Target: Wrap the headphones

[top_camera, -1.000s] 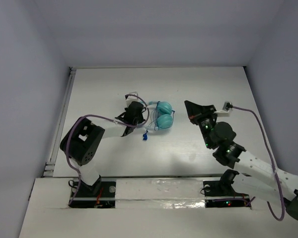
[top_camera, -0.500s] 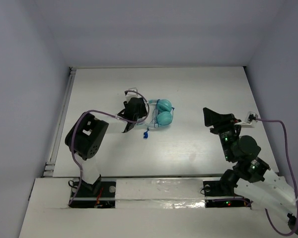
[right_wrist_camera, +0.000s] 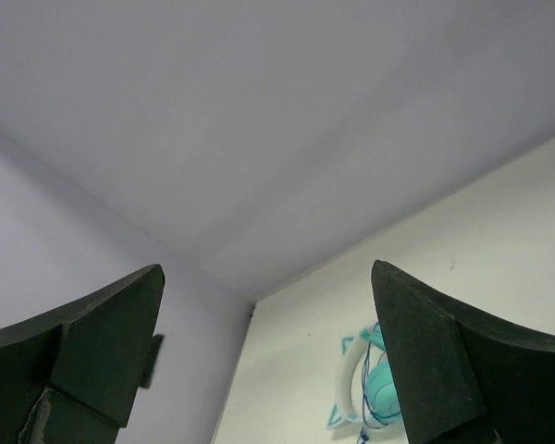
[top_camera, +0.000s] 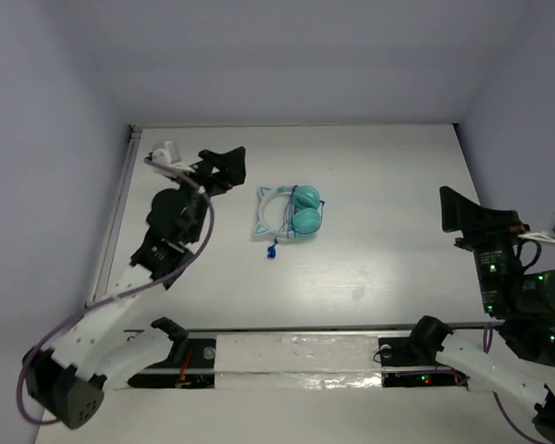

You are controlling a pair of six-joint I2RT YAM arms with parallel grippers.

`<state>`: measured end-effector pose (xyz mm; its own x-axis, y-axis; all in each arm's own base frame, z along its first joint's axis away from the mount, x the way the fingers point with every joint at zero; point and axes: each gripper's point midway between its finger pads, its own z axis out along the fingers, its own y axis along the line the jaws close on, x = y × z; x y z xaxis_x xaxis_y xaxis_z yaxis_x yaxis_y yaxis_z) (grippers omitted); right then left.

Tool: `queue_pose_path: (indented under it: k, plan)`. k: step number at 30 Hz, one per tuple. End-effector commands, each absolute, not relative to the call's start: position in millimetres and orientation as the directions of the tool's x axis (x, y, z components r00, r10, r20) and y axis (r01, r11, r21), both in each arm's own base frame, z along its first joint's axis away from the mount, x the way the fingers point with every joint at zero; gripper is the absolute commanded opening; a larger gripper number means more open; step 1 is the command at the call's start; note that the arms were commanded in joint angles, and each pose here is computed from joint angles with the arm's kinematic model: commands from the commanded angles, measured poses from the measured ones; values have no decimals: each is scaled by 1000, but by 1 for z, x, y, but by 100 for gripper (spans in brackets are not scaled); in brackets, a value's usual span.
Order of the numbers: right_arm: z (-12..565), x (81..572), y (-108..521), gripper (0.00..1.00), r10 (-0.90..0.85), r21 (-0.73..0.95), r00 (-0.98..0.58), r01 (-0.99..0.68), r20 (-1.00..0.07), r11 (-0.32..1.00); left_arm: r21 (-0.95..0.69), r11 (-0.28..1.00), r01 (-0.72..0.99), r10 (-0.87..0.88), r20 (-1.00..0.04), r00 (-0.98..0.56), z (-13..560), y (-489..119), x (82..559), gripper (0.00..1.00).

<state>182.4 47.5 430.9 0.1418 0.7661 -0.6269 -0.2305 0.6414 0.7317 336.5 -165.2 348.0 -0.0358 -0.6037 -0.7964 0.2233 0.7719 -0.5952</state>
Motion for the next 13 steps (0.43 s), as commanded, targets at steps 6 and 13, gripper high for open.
queue_pose_path:
  k: [6, 13]
  plan:
    - [459, 159, 19, 100, 744, 696, 201, -265, -637, 667, -582, 750, 314, -622, -782, 36, 412, -120, 253, 99]
    - [449, 174, 44, 100, 721, 676, 148, -265, -676, 688, -542, 789, 289, -580, -812, 60, 407, -104, 238, 99]
